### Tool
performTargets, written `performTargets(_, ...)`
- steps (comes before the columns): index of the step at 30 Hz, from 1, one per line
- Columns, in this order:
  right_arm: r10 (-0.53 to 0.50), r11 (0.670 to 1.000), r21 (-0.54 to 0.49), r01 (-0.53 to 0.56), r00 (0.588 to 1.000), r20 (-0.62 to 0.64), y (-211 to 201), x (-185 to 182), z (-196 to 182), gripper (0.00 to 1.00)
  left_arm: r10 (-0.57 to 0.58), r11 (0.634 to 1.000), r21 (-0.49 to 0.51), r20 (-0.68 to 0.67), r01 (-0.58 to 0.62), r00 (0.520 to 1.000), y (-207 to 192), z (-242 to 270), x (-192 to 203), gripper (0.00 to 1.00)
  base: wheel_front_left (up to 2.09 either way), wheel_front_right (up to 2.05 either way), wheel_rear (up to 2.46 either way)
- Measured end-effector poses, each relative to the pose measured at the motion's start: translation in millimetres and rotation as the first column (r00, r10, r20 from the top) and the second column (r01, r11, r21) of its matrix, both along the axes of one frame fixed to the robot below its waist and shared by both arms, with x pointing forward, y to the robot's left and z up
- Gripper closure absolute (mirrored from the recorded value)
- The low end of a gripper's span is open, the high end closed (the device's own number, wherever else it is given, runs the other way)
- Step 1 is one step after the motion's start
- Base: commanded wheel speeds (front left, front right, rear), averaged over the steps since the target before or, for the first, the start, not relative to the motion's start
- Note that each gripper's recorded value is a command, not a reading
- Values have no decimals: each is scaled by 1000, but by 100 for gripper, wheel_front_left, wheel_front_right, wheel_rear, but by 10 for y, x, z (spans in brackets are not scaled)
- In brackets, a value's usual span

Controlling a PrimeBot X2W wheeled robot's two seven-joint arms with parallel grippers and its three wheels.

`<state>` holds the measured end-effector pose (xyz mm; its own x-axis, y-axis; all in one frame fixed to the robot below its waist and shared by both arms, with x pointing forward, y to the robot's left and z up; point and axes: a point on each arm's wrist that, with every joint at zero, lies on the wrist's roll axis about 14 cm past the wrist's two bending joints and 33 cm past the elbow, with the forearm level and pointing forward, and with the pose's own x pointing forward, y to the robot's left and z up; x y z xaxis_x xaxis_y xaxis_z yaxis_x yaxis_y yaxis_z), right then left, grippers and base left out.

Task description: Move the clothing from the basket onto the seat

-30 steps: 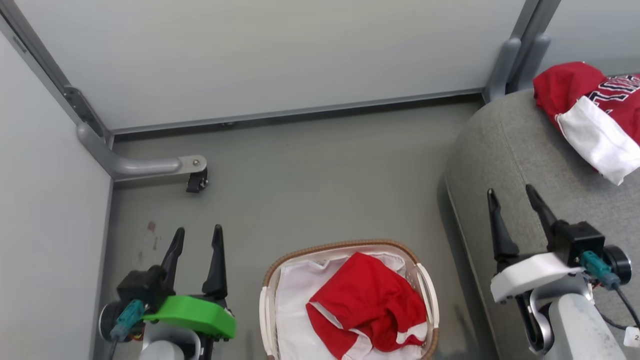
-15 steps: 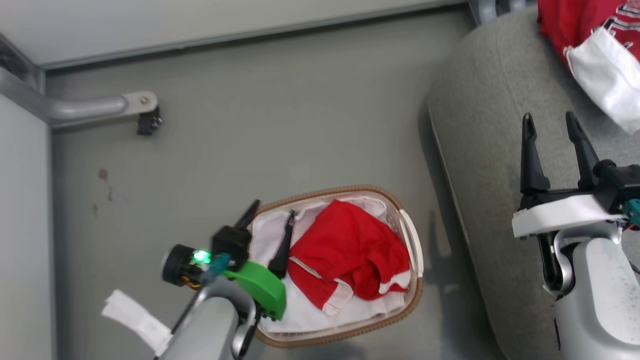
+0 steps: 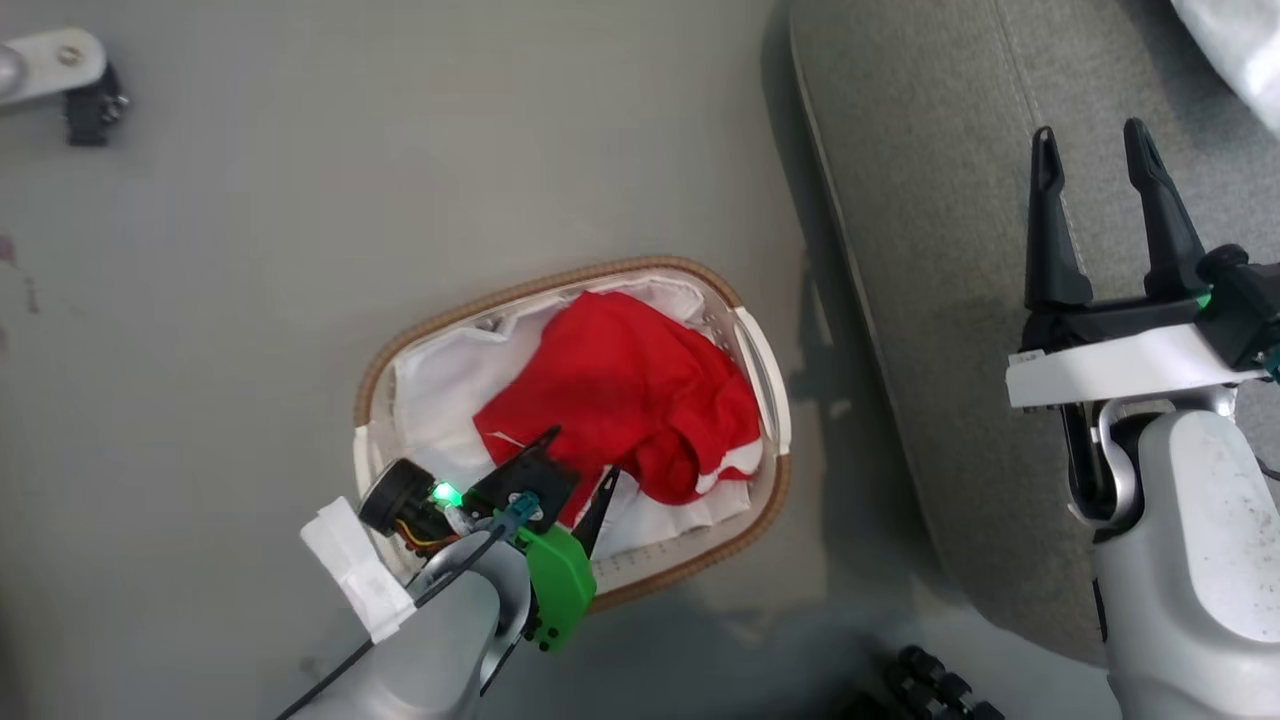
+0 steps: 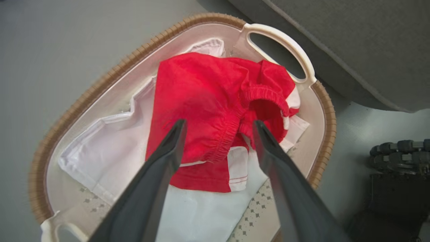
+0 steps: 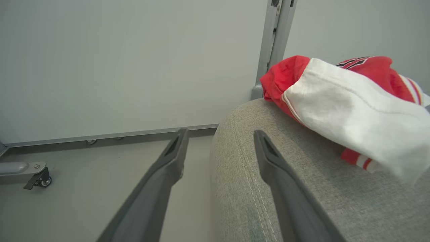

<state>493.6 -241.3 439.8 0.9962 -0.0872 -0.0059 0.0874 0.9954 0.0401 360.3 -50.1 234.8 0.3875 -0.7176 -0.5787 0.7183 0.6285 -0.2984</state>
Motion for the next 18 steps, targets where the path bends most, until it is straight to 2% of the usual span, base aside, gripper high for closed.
performTargets(10, -1, 1000, -6, 1, 998, -57, -62, 99, -331, 0, -166, 984, 46, -100, 171, 981, -164, -585, -186, 0, 0, 0, 0)
performTargets(14, -4, 1000, -14, 3, 997, -80, -91, 114, -450, 0, -230, 966, 99, -78, 238, 970, -172, -784, -176, 0, 0, 0, 0)
performTargets(18, -11, 1000, -23, 9, 995, -103, -131, 110, -562, 0, -244, 955, 157, -59, 250, 968, -147, -974, -120, 0, 0, 0, 0)
